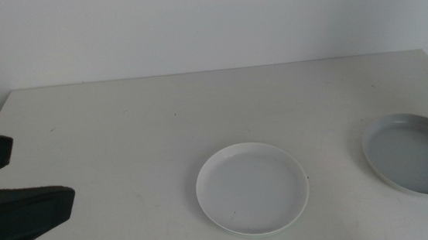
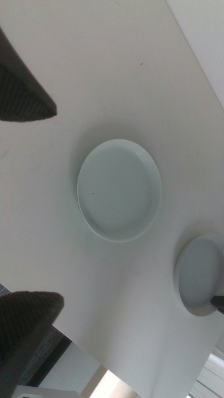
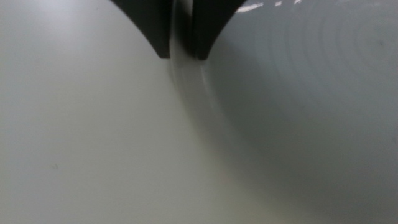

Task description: Stack the three bowls on top of each other.

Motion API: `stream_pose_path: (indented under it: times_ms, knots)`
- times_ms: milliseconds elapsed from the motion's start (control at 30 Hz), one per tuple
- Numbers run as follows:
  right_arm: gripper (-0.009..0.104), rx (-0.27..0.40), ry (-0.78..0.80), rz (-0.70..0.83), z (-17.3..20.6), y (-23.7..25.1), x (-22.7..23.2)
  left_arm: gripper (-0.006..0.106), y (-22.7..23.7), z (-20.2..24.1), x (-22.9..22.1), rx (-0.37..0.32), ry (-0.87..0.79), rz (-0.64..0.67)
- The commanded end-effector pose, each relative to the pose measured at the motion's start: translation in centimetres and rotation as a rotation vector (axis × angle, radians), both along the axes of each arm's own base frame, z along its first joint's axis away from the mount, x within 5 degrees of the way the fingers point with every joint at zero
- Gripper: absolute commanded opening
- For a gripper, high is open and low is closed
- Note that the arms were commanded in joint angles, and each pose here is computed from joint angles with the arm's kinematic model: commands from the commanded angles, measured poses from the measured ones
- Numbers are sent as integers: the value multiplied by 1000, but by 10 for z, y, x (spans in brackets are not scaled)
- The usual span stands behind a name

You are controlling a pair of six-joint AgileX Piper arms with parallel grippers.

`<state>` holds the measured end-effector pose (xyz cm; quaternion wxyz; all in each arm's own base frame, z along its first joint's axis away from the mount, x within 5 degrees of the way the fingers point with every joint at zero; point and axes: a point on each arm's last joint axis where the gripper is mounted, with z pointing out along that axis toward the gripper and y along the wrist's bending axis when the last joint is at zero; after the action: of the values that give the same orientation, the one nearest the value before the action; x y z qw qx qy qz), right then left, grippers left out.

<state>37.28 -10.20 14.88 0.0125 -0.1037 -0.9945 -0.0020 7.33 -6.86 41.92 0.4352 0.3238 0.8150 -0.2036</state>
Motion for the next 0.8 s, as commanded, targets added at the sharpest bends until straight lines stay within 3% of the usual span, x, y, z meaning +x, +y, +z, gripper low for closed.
stream_pose_path:
  times_ms: [0, 300, 400, 667, 767]
  knots:
    - [-1, -43, -46, -7, 22, -6, -2, 105, -1, 12, 1, -64, -59, 11]
    - [-1, -35, -254, -67, 112, 15, -23, 105, -1, 12, 1, -64, -59, 11]
    - [-1, -2, -318, -52, 142, 34, -31, 105, -1, 12, 1, -64, -59, 11]
    - [-1, 136, -357, 175, 177, 121, -32, 105, -1, 12, 1, -64, -59, 11]
    - [-1, 155, -375, 268, 177, 158, -32, 105, -1, 12, 1, -64, -59, 11]
